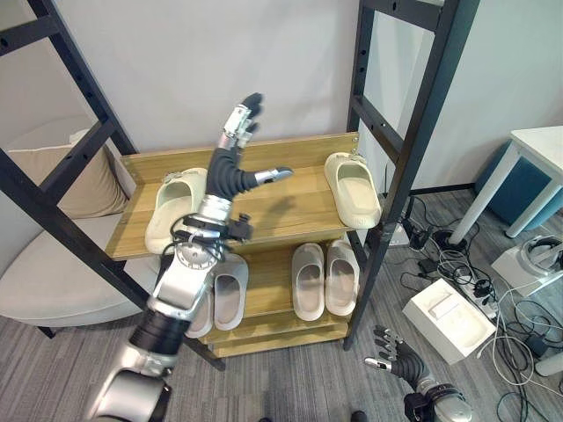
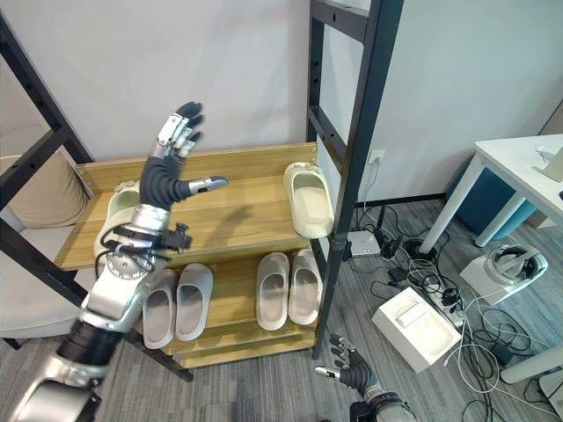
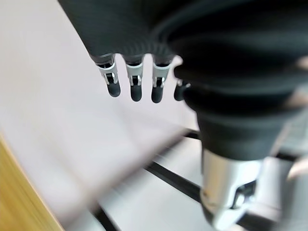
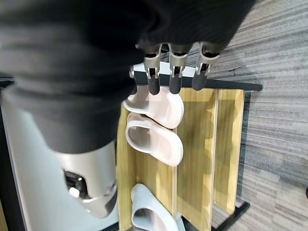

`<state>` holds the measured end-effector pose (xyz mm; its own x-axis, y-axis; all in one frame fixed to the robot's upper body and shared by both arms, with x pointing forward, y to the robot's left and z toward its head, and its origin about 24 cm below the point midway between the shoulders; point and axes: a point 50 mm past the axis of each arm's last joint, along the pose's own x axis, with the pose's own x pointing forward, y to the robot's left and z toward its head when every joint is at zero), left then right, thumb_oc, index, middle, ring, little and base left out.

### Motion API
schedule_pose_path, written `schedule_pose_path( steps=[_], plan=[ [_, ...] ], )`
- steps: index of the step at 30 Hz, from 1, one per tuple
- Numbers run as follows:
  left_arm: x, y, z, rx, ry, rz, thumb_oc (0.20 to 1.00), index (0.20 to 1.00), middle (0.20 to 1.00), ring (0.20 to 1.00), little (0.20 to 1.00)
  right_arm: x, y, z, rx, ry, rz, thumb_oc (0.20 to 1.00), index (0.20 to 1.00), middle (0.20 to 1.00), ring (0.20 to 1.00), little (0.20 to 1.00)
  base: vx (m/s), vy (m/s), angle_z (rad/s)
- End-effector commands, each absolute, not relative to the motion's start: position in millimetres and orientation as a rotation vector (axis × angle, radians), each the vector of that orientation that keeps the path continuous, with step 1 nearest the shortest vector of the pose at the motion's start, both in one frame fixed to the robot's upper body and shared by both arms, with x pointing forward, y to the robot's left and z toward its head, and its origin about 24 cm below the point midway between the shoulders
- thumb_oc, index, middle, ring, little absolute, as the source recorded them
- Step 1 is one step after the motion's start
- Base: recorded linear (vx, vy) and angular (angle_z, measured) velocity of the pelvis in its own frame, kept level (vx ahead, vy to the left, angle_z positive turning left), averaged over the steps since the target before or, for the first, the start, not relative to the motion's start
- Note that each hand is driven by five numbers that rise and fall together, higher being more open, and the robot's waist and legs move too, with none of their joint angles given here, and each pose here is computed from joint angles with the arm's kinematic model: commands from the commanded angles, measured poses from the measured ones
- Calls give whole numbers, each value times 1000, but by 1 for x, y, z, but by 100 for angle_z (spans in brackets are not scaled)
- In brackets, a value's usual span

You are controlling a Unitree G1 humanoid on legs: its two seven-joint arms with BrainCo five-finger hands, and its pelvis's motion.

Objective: Arrange the slippers neatly on the shoe rack.

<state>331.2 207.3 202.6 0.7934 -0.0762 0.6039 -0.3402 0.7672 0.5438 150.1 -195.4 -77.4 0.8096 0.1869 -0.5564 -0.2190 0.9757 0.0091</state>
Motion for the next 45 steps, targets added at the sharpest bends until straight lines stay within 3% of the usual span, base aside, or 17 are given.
schedule_pose_path(
  steps=[1,5,12,25,32,38,39,40,41,45],
  plan=[
    [336,212,254,850,-847,344,1000,1000,1000,1000,1000,168,-185,-58,-23,453,268,1000,1000,1000,1000,1000,18,9,-6],
    [341,261,265,1099,-746,525,1000,1000,1000,1000,1000,165,-184,-58,-12,453,296,1000,1000,1000,1000,1000,17,16,-3],
    [335,315,275,1377,-589,662,1000,1000,1000,1000,1000,168,-183,-55,-2,431,314,1000,1000,1000,1000,1000,6,16,-12],
    [325,333,241,1502,-457,602,1000,1000,1000,1000,1000,168,-180,-54,0,420,327,1000,1000,1000,1000,1000,3,1,-1],
    [345,332,222,1543,-329,575,1000,1000,1000,1000,1000,172,-179,-49,-20,398,345,1000,1000,1000,1000,1000,0,2,1],
    [355,343,237,1620,-223,604,1000,1000,1000,1000,1000,174,-187,-43,-24,373,320,1000,1000,1000,1000,1000,-21,13,-15],
    [356,345,238,1628,-207,606,567,567,567,567,567,174,-188,-42,-25,371,320,1000,1000,1000,1000,1000,-8,6,-24],
    [356,345,238,1628,-207,606,492,492,492,492,492,174,-188,-42,-24,371,320,1000,1000,1000,1000,1000,-14,12,-16],
    [356,349,240,1615,-174,612,200,200,200,200,200,176,-188,-40,-21,361,321,1000,1000,1000,1000,1000,-17,10,-10],
    [357,351,246,1605,-159,619,200,200,200,200,200,176,-186,-38,-11,354,324,1000,1000,1000,1000,1000,-15,6,-3]
  ],
)
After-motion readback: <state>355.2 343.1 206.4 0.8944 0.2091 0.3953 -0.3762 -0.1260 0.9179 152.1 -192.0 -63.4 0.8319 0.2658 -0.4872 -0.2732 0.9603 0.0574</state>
